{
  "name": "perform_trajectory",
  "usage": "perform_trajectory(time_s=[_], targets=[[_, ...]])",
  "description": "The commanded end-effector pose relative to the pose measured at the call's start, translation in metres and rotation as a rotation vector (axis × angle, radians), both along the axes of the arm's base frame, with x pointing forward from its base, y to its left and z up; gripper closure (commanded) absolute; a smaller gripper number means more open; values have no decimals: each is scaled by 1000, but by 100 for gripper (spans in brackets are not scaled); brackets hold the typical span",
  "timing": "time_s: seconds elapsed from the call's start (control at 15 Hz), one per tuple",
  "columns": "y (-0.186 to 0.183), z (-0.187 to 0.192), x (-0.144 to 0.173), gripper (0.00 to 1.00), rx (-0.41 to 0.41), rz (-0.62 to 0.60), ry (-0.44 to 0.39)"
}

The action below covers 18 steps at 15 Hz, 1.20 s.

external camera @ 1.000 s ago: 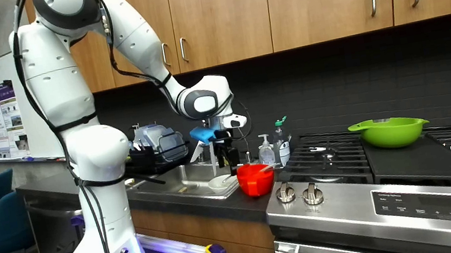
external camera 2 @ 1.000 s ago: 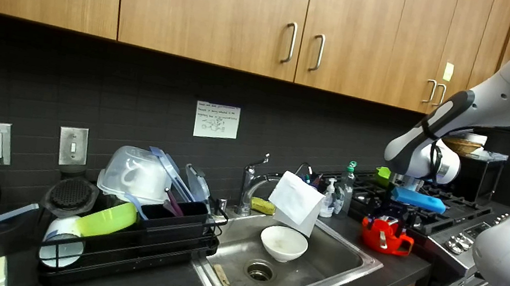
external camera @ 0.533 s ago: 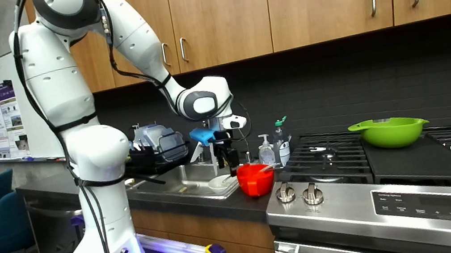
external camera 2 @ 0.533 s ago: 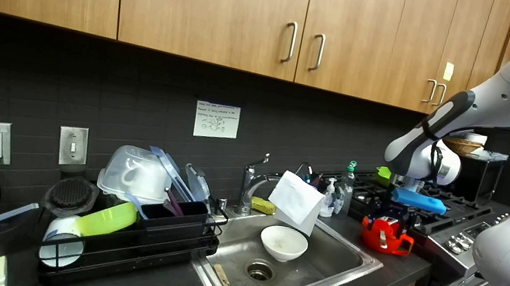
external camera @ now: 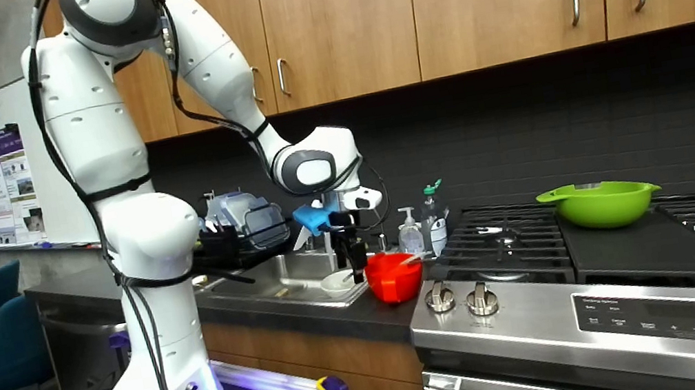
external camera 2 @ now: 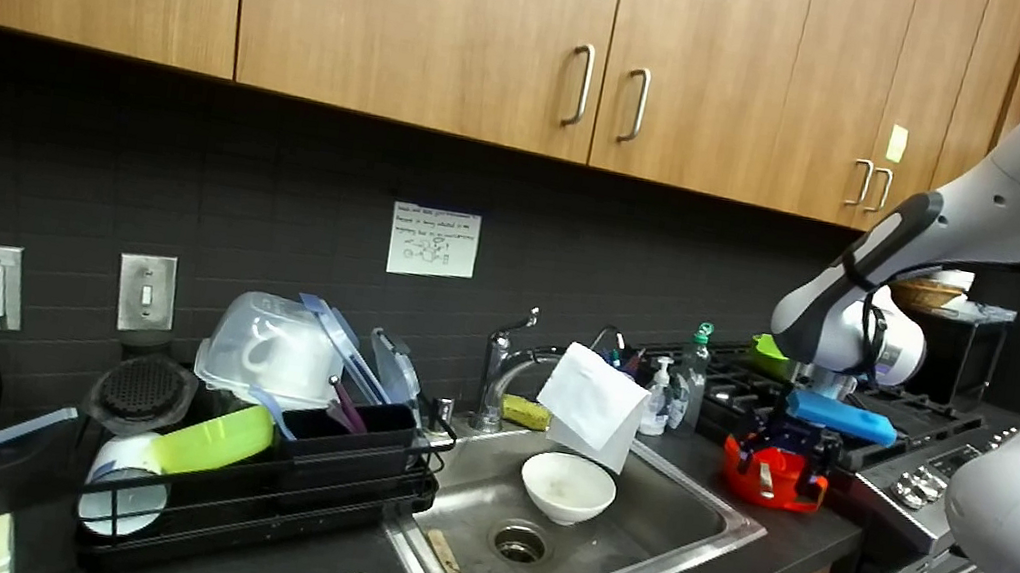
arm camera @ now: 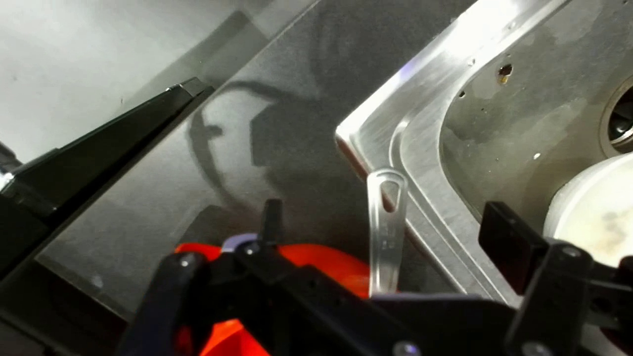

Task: Remove the small orange pot from the orange bowl and put it on the counter

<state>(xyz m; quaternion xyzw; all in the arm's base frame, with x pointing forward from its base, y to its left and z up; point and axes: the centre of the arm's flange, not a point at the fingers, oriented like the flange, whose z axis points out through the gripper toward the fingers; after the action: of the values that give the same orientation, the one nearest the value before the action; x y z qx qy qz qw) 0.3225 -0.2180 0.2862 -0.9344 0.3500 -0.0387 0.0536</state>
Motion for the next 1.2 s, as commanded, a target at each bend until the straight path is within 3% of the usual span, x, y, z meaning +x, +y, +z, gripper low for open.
perform_trajectory(time_s=[0.0,0.73,0.8,0.87,1.13], targets=[[-5,-18,-5,0,6,-19,-18],[-8,-8,4,0,-31,-13,-21],[-7,-2,11,9,-38,-7,-24],[-6,1,14,26,-45,0,-25],[-4,12,26,55,-68,21,-36]])
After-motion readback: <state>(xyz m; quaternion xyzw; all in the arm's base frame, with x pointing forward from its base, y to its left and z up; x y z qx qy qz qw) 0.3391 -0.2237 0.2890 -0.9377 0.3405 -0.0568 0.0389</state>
